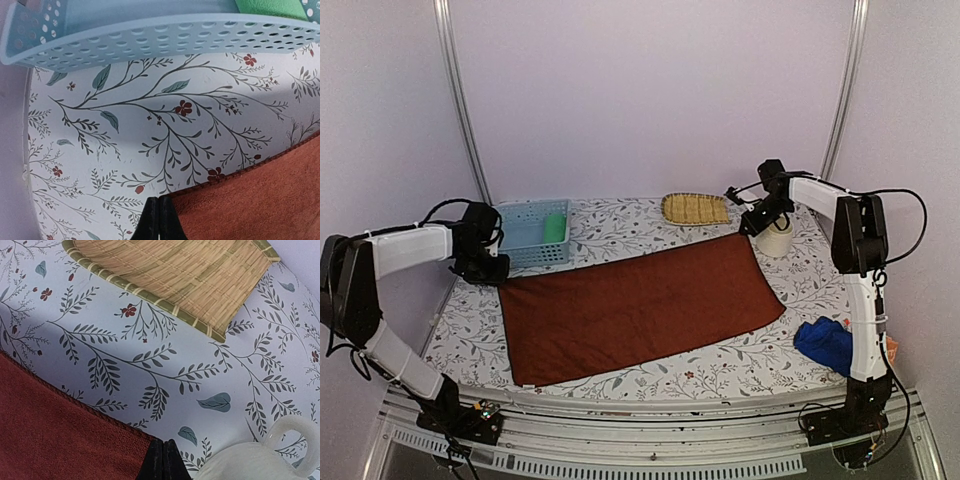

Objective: Roll the towels
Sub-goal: Pick up the towel from the center of the board, then fold the towel at the center of the board.

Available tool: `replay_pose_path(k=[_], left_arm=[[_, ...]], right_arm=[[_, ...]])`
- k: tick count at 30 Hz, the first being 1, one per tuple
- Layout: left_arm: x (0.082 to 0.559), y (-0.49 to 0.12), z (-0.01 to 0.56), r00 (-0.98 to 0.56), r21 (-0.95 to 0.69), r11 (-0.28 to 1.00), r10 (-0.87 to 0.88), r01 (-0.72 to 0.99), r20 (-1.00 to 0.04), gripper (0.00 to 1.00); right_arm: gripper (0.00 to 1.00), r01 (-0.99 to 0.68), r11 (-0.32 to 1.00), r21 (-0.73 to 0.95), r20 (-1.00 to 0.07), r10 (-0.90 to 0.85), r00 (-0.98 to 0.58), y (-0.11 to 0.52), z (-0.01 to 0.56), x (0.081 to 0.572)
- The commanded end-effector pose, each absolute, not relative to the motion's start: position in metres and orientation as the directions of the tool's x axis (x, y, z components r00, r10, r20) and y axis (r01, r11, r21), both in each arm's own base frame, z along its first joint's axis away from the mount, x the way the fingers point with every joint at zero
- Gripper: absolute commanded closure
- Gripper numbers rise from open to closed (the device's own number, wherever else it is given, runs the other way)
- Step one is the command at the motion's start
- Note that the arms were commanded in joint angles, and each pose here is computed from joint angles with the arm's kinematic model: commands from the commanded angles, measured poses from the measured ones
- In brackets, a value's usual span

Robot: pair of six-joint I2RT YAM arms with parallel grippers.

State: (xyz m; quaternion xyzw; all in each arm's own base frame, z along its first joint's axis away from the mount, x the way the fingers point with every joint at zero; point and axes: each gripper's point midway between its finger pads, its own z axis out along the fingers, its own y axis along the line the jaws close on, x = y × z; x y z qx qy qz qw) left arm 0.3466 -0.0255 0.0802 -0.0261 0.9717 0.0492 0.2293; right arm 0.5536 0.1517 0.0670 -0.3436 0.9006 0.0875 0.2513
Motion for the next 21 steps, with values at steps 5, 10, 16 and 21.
replay_pose_path(k=[5,10,16,21], left_arm=[[0.352,-0.026,0.105,-0.860,0.053,0.996,-0.038,-0.075,-0.509,1.00],[0.340,-0.032,0.115,-0.859,-0.003,0.997,-0.064,-0.073,-0.507,1.00],[0.322,-0.040,0.124,-0.866,-0.082,0.991,-0.131,-0.104,-0.483,1.00],[0.311,-0.056,0.129,-0.876,-0.190,0.976,-0.183,-0.108,-0.445,1.00]], right_arm=[[0.98,-0.706,0.708,0.034,-0.600,-0.550,-0.581,0.161,0.096,0.552],[0.98,-0.734,0.677,0.052,-0.626,-0.551,-0.552,0.161,0.106,0.531],[0.98,-0.734,0.677,0.045,-0.643,-0.543,-0.540,0.147,0.125,0.511],[0.98,-0.744,0.666,0.047,-0.654,-0.542,-0.527,0.138,0.135,0.491]])
